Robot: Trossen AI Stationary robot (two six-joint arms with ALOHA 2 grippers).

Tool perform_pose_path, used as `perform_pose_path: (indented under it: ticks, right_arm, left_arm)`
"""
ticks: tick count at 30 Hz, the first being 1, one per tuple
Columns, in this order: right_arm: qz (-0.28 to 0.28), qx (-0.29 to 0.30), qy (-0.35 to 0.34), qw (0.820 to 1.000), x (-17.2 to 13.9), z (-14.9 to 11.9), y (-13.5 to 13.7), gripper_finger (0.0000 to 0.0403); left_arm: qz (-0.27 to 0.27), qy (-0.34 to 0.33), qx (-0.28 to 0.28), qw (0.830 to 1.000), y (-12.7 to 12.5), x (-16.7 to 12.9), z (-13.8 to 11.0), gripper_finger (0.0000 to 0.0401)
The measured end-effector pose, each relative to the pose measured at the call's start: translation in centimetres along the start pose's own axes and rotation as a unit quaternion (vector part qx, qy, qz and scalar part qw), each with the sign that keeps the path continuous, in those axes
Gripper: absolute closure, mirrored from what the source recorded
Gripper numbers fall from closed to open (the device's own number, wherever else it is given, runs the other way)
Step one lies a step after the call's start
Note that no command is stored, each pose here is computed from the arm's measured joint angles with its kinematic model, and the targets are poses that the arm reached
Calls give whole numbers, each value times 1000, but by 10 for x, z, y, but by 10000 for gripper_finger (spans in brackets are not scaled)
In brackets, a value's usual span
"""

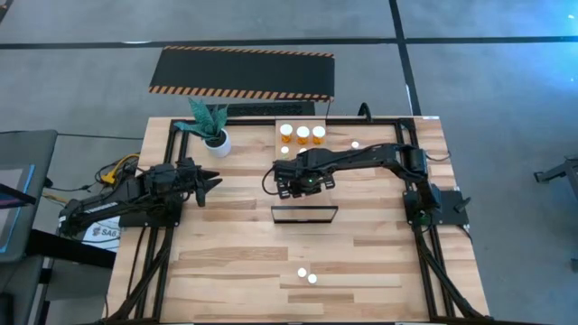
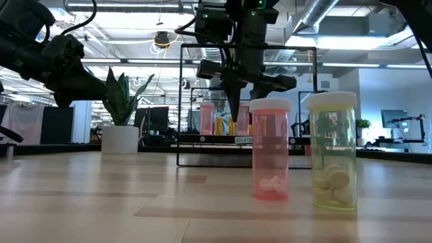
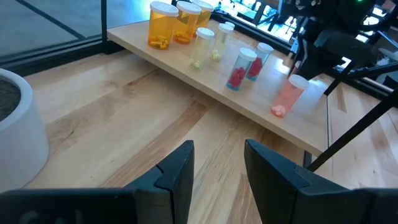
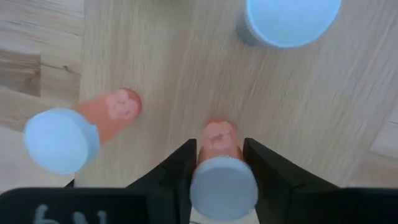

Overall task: Pick and place medicine bottles onto shelf by color
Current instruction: Put the top small pink pill bottle on the shelf aligned with the other small pink pill bottle, then put the small yellow pill bottle on the shelf aligned with the other small yellow pill bottles

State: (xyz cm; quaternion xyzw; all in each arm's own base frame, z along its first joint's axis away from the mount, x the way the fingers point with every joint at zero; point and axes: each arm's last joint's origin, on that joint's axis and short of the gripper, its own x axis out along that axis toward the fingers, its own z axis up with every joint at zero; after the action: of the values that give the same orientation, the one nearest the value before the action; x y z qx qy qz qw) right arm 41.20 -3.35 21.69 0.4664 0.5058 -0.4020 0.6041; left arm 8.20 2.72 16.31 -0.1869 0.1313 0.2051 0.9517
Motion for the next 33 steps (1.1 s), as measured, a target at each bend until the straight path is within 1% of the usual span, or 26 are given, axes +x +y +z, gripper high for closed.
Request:
perform_pose_path:
  ticks: [13, 16, 21, 26, 33]
  right_arm:
    - [-11, 4, 4, 1000, 0, -1, -2, 163]
    - [-9, 7, 3, 1000, -7, 1, -5, 149]
    - [0, 8, -7, 1000, -22, 0, -8, 139]
    - [1, 10, -20, 1000, -37, 0, -14, 137]
    - [-19, 25, -44, 999, -58, 1, -28, 137]
  left_arm:
    - [0, 0, 0, 1000, 0, 0, 0, 273]
    - [0, 0, 0, 1000, 0, 0, 0, 273]
    - [0, 0, 0, 1000, 0, 0, 0, 273]
    - [0, 0, 0, 1000, 0, 0, 0, 273]
    - [0, 0, 0, 1000, 0, 0, 0, 273]
